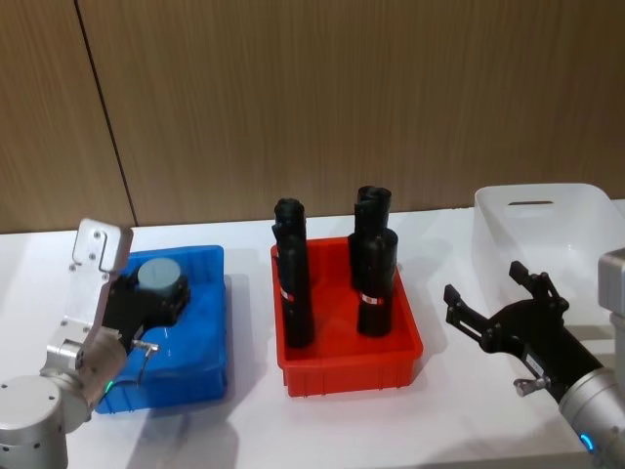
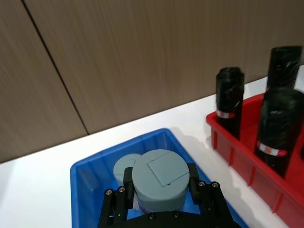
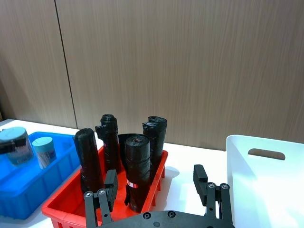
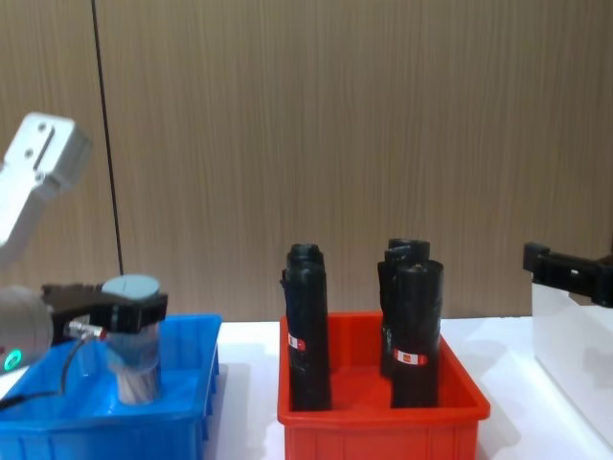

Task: Pick the cotton swabs from the blue box and place them into the white box.

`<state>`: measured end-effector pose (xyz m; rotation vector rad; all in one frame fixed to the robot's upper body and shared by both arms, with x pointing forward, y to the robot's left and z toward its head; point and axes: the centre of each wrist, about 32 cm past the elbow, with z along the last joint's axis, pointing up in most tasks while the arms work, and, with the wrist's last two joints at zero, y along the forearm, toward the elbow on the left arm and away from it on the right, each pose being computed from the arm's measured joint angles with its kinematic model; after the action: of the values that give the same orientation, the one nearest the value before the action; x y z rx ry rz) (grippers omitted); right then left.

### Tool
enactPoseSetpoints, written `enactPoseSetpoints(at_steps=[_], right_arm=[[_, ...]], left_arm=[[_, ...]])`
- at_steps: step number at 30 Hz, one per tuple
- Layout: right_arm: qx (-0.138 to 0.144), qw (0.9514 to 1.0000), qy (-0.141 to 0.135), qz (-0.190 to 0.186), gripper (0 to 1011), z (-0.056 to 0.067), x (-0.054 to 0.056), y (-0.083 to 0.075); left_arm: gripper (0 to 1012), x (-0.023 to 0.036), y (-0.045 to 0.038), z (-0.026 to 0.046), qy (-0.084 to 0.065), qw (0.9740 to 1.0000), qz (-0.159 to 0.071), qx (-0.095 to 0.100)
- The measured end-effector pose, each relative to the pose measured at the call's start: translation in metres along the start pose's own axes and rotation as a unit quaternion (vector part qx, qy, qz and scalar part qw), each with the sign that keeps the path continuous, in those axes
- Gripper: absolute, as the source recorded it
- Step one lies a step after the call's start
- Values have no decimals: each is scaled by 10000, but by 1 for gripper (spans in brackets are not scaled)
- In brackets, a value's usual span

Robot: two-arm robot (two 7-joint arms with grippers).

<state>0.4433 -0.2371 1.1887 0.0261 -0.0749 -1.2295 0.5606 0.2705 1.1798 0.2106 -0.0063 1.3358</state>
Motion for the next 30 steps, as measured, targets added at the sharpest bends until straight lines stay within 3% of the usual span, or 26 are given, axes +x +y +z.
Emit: enactPoseSetpoints(at_steps=[10,17,18,21,23,25,28,30], right_arm=[[0,10000,0,0,1002,0,0,0],[0,10000,0,0,1002,0,0,0],[-1,10000,0,0,1002,0,0,0],[0,10000,0,0,1002,0,0,0],[-1,10000,0,0,1002,0,0,0],[-1,10000,0,0,1002,0,0,0],[0,10000,0,0,1002,0,0,0],[0,10000,0,0,1002,0,0,0]], left_arm=[[660,-69,137,279,-151,9977,-531,-405],[660,-124,198,462,-205,9921,-1035,-684],[660,-124,198,462,-205,9921,-1035,-684],[660,-152,214,525,-221,9886,-1264,-782],[660,-178,220,588,-235,9848,-1477,-879],[660,-184,220,602,-238,9838,-1528,-903],[660,-216,212,674,-248,9777,-1816,-1026],[660,-227,206,700,-251,9751,-1926,-1073]])
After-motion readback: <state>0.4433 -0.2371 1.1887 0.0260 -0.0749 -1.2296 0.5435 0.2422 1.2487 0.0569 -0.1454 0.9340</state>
